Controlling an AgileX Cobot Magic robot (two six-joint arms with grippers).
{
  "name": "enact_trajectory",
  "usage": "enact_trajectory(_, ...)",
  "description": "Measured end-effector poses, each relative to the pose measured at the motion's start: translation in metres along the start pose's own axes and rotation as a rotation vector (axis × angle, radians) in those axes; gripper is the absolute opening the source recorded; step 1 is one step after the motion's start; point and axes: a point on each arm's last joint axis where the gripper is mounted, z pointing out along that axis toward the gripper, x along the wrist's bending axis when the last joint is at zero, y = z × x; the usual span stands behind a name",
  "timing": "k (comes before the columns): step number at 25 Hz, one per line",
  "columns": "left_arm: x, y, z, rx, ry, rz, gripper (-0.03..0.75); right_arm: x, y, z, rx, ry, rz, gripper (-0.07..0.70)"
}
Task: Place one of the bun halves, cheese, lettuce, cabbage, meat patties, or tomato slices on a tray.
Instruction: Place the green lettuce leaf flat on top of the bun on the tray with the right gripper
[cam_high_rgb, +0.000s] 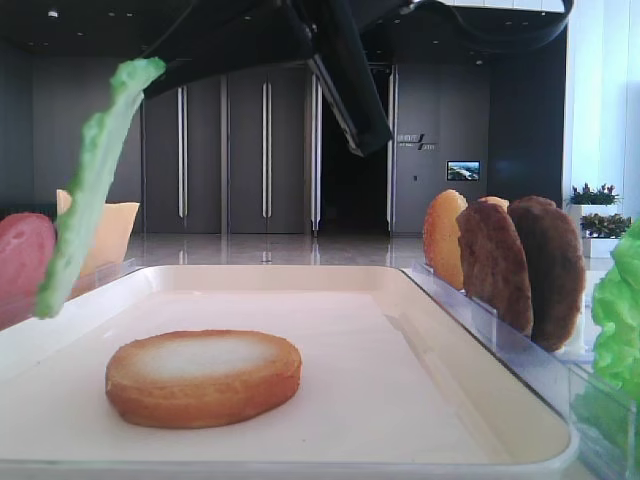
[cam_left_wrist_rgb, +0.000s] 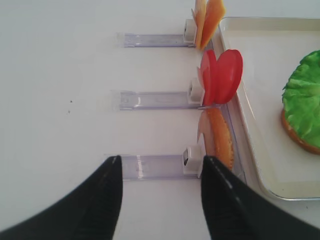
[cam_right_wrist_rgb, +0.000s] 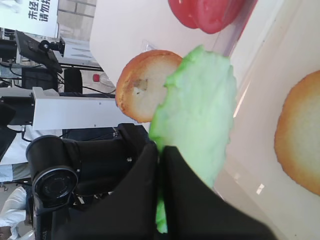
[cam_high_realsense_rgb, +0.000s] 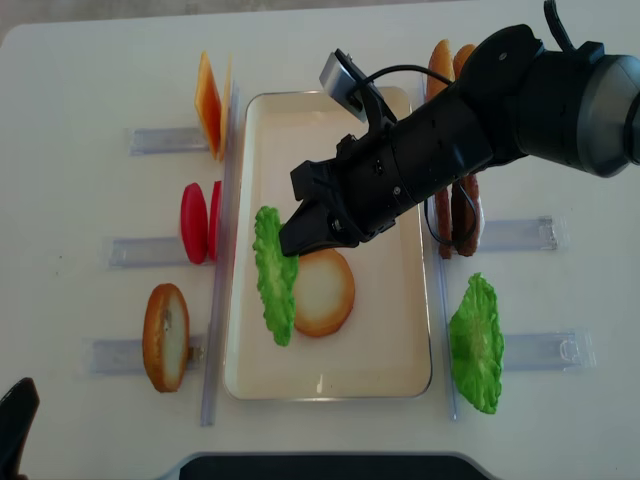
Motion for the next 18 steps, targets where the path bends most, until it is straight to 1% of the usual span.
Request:
enact_trajectory(6,0.0,0.0,0.0,0.0,0.0,0.0,0.391,-0.003,0.003,0.0,-0.027,-0.024,-0.004,0.026)
enact_trajectory(13,0.0,0.0,0.0,0.0,0.0,0.0,0.391,-0.013,0.003,0.007,-0.011,-0.035,0.015,0.026)
enact_trajectory(18,0.0,0.0,0.0,0.0,0.0,0.0,0.391,-0.015,0.003,0.007,-0.015,-0.041,-0.001,0.026)
